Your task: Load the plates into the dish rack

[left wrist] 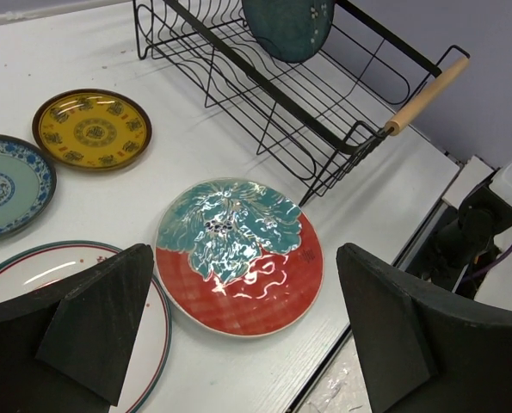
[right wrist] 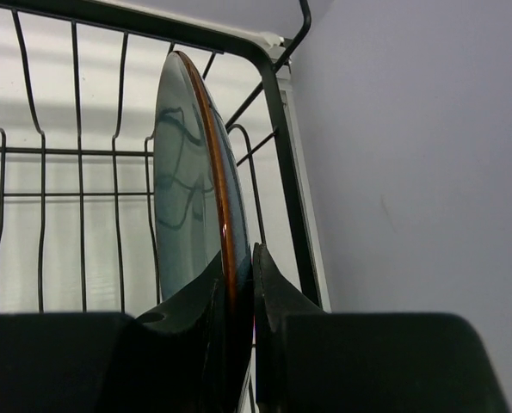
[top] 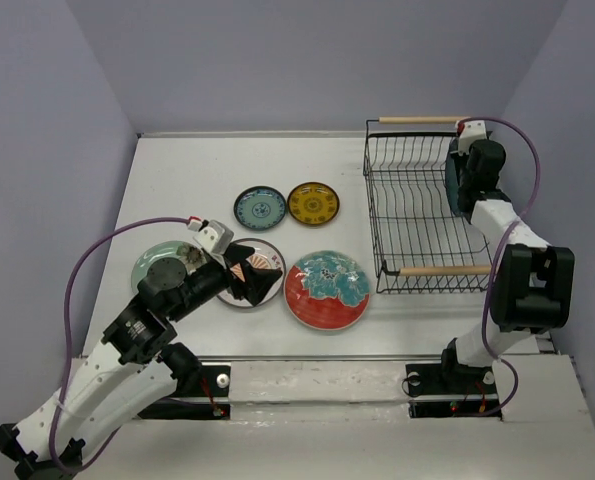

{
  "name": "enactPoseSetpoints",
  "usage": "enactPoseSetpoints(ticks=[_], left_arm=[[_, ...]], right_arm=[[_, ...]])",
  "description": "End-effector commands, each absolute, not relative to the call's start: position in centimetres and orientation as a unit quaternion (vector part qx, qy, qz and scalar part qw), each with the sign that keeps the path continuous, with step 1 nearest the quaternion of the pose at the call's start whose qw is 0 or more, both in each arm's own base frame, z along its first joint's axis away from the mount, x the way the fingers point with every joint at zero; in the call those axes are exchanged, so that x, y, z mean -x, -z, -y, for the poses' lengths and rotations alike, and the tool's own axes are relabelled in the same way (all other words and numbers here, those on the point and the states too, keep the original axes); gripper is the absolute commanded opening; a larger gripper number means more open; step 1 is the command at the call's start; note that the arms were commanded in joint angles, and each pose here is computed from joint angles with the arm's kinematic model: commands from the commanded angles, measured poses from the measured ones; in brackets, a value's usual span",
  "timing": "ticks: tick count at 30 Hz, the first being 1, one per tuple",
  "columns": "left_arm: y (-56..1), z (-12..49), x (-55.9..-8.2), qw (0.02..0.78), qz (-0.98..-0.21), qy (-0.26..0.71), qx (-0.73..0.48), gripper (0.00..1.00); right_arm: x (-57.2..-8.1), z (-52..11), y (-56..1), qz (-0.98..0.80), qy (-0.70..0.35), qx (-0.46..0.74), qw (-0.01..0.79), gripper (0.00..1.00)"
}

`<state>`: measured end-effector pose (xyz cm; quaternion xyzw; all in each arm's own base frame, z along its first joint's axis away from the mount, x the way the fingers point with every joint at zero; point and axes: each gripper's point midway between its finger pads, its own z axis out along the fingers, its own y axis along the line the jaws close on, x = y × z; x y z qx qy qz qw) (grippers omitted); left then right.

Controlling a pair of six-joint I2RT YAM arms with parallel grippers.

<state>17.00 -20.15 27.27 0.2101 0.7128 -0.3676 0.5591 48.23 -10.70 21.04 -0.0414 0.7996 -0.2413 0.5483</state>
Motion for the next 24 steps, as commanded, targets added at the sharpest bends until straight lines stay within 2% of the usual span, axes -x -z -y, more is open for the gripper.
enactPoseSetpoints(ticks=[1,10,19,24], left_arm=[[-28.7,20.1,-17.6,0.577,-0.7,0.364,-0.209,0.99],[-28.3,20.2,-18.0,0.573,-0.706,0.361,-0.207,0.99],[-28.3,20.3,-18.1,0.572,-0.706,0.362,-0.208,0.99],[-28.3,20.3,-18.1,0.571,-0.707,0.361,-0.207,0.99]], right_arm=[[-49.8,12.9,-27.7,-0.722,0.281,-0.003,0.632,0.07],[-49.6,13.8,-27.9,-0.717,0.28,-0.039,0.638,0.07],[-48.5,13.0,-33.7,-0.672,0.26,-0.053,0.691,0.07],[-48.5,13.4,-33.5,-0.674,0.272,-0.059,0.684,0.07]])
